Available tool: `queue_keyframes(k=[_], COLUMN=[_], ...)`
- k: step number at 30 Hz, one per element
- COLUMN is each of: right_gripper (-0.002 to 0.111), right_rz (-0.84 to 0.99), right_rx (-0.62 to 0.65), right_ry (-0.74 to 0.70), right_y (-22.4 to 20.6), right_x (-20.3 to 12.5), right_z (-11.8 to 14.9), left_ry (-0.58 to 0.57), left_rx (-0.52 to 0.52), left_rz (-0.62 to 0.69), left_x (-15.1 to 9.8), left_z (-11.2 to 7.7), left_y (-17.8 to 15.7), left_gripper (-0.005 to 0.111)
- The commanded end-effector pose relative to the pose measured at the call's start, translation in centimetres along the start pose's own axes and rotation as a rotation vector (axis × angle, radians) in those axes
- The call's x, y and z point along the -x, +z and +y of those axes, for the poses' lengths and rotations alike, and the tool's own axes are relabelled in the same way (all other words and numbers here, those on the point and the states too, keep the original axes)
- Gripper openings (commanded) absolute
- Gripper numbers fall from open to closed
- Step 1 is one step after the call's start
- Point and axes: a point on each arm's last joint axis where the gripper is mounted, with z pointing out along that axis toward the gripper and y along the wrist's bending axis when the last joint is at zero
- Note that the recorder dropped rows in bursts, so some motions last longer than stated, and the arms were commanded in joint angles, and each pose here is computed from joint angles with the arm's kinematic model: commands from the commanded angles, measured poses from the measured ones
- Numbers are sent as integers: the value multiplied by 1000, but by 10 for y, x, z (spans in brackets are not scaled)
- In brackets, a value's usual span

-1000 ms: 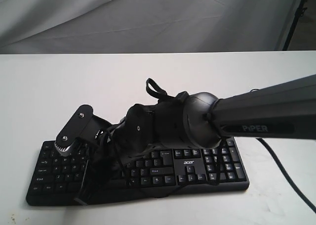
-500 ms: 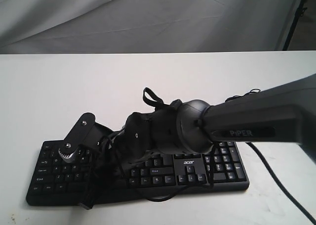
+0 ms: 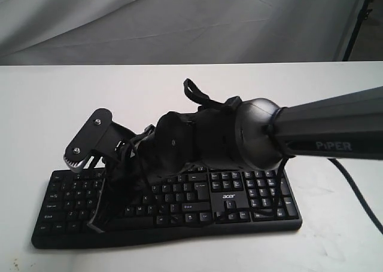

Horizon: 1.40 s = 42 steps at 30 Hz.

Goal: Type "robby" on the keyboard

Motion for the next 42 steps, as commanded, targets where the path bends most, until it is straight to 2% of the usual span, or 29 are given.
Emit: queue_keyframes(k=[1, 5, 14, 23, 42], right_gripper=[0, 0, 0, 0, 0], right_rz=[-28, -53, -21, 22, 70], right_rx=[-33, -65, -50, -38, -1], right_ry=[15, 34, 62, 94, 61], right_y=[-3, 1, 34, 31, 31], right_x=[3, 4, 1, -8, -12], right_z=[-6, -9, -16, -30, -27], left_ry=[-10, -10, -10, -10, -10], left_rx=[-6, -6, -6, -6, -6], left_rz=[-1, -1, -1, -1, -1], left_x=[-1, -1, -1, -1, -1], left_z=[0, 0, 0, 0, 0], left_y=[0, 0, 0, 0, 0], left_gripper=[0, 0, 0, 0, 0])
